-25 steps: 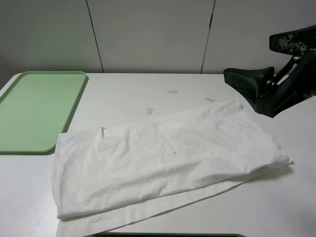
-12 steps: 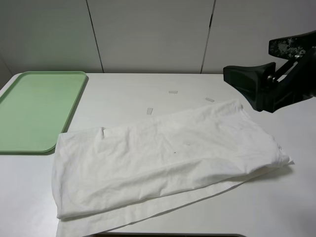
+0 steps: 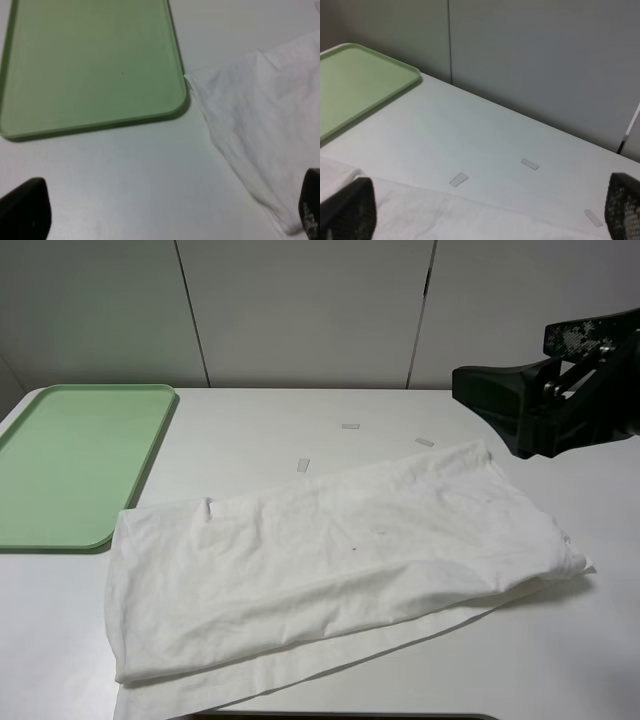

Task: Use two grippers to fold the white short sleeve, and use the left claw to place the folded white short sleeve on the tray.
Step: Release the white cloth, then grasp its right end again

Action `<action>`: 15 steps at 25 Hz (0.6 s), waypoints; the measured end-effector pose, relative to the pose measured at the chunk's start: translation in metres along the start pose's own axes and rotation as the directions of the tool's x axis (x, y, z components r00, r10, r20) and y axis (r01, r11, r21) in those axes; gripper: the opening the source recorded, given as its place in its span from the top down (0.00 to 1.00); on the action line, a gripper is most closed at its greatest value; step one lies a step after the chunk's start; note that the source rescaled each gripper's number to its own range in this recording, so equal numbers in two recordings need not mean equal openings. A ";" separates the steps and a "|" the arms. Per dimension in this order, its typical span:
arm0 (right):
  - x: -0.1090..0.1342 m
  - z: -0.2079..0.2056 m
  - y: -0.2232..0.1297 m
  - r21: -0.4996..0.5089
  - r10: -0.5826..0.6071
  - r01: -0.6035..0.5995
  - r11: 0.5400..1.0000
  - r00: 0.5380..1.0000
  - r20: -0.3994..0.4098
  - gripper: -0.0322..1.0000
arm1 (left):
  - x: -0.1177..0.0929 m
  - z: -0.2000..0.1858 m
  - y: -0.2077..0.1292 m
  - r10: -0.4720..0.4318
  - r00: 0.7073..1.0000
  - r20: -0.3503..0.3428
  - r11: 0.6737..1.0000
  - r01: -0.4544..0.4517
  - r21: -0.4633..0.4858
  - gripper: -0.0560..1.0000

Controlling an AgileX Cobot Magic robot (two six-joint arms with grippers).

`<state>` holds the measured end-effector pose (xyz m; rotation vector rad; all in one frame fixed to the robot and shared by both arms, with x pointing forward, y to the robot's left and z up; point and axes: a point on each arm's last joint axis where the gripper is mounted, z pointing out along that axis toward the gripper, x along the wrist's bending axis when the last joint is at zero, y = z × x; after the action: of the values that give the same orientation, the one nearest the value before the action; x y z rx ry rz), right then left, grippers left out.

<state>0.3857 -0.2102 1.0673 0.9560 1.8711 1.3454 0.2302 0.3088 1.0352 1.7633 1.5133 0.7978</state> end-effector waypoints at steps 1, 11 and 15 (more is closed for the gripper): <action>0.000 0.000 0.000 0.000 0.000 0.000 1.000 1.000 0.000 0.00 | 0.000 0.000 0.000 0.000 1.000 0.000 1.000 0.000 0.000 0.00; -0.020 0.016 0.000 0.102 0.054 -0.063 0.993 0.995 0.088 0.00 | 0.000 0.000 0.000 0.000 1.000 0.000 1.000 0.000 -0.001 0.00; -0.040 0.034 0.012 0.256 0.019 -0.049 0.965 0.993 0.118 0.00 | 0.000 0.000 0.000 0.000 1.000 0.000 1.000 0.000 -0.001 0.00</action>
<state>0.4376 -0.2247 1.0729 1.1747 1.9814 1.0566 0.2302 0.3088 1.0353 1.7625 1.5126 0.7984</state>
